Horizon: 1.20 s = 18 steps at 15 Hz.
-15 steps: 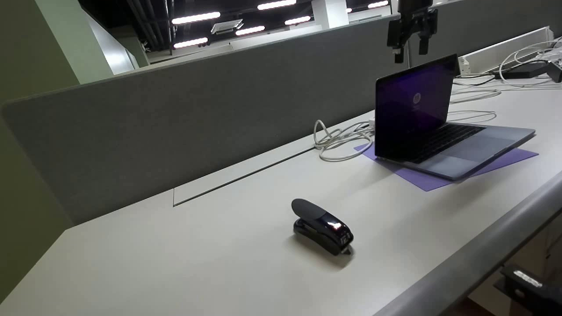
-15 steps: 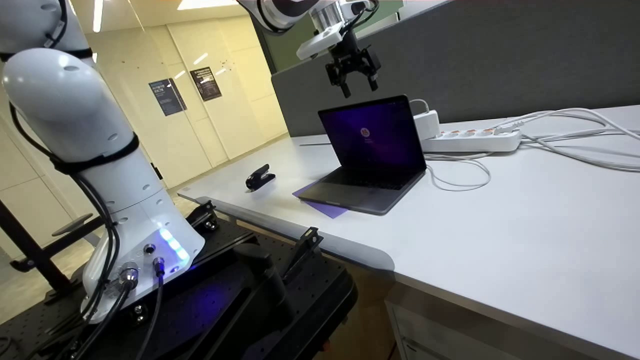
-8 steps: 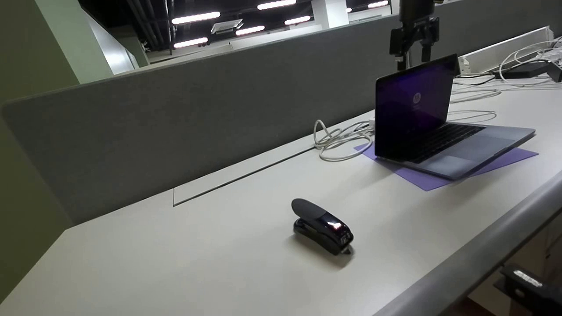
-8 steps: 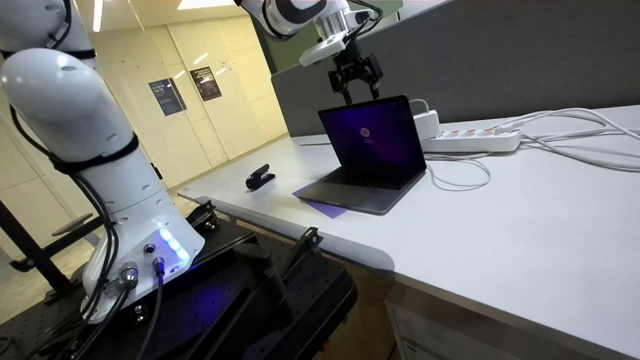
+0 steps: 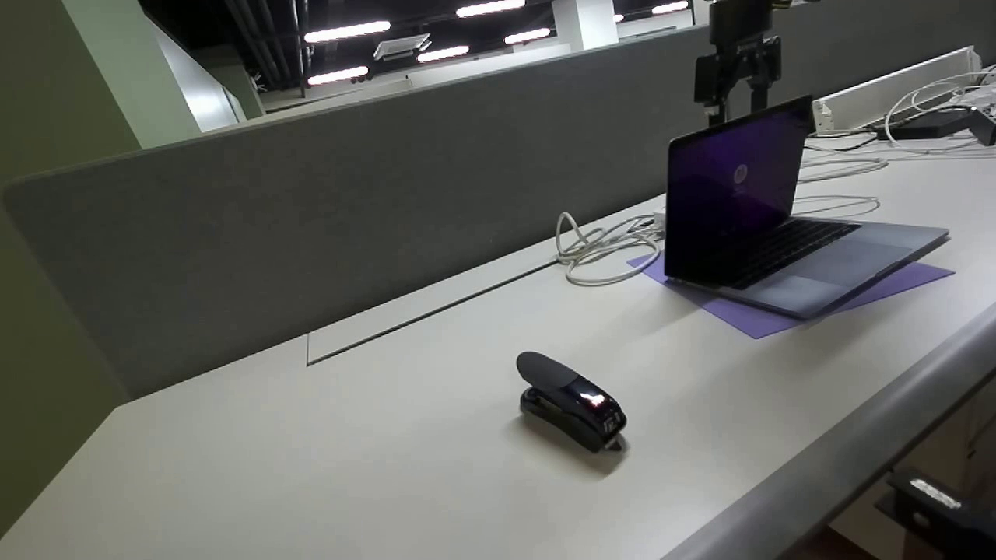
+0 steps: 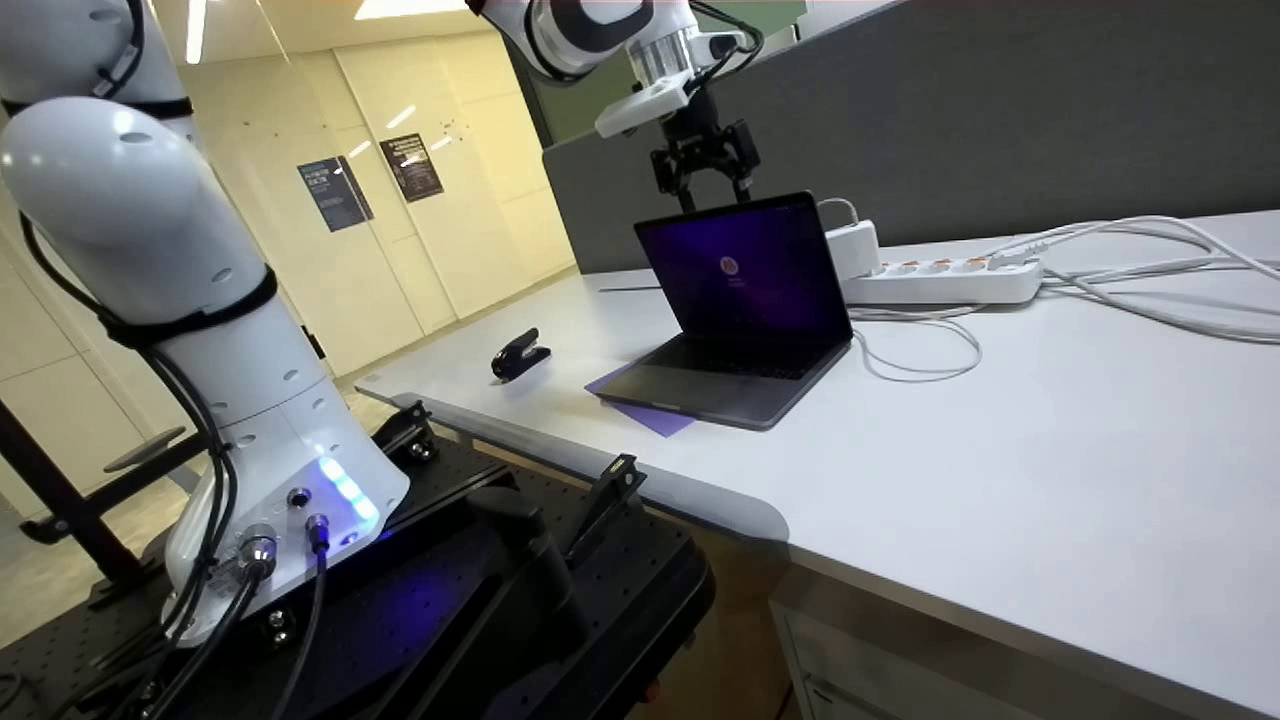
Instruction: Close the laptop
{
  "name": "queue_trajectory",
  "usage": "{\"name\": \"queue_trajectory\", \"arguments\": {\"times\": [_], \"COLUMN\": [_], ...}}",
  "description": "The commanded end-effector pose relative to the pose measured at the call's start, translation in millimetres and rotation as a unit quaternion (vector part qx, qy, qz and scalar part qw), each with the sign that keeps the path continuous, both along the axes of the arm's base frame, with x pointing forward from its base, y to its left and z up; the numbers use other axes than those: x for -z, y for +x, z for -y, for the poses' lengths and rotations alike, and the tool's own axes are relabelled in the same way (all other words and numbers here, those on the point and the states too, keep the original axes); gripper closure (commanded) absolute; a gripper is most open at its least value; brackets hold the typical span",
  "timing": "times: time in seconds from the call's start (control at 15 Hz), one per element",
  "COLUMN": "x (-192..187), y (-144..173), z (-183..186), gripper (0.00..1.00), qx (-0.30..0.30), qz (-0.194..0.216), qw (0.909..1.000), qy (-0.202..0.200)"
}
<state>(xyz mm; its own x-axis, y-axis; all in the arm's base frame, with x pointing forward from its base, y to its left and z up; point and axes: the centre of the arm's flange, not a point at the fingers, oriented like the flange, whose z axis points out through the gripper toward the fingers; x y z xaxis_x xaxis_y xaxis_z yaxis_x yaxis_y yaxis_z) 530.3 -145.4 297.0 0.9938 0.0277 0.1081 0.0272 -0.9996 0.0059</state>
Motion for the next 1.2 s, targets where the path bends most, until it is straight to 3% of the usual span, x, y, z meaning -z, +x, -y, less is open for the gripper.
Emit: {"name": "queue_trajectory", "arguments": {"times": [0.0,0.47,1.13], "x": [5,26,86], "y": [-11,-37,-90], "z": [-2,-17,-32], "gripper": [0.00,0.00,0.00], "qx": [-0.005,-0.010,-0.018], "qz": [-0.012,-0.038,-0.119], "qw": [0.9998,0.9989,0.9919], "qy": [0.012,0.023,0.039]}}
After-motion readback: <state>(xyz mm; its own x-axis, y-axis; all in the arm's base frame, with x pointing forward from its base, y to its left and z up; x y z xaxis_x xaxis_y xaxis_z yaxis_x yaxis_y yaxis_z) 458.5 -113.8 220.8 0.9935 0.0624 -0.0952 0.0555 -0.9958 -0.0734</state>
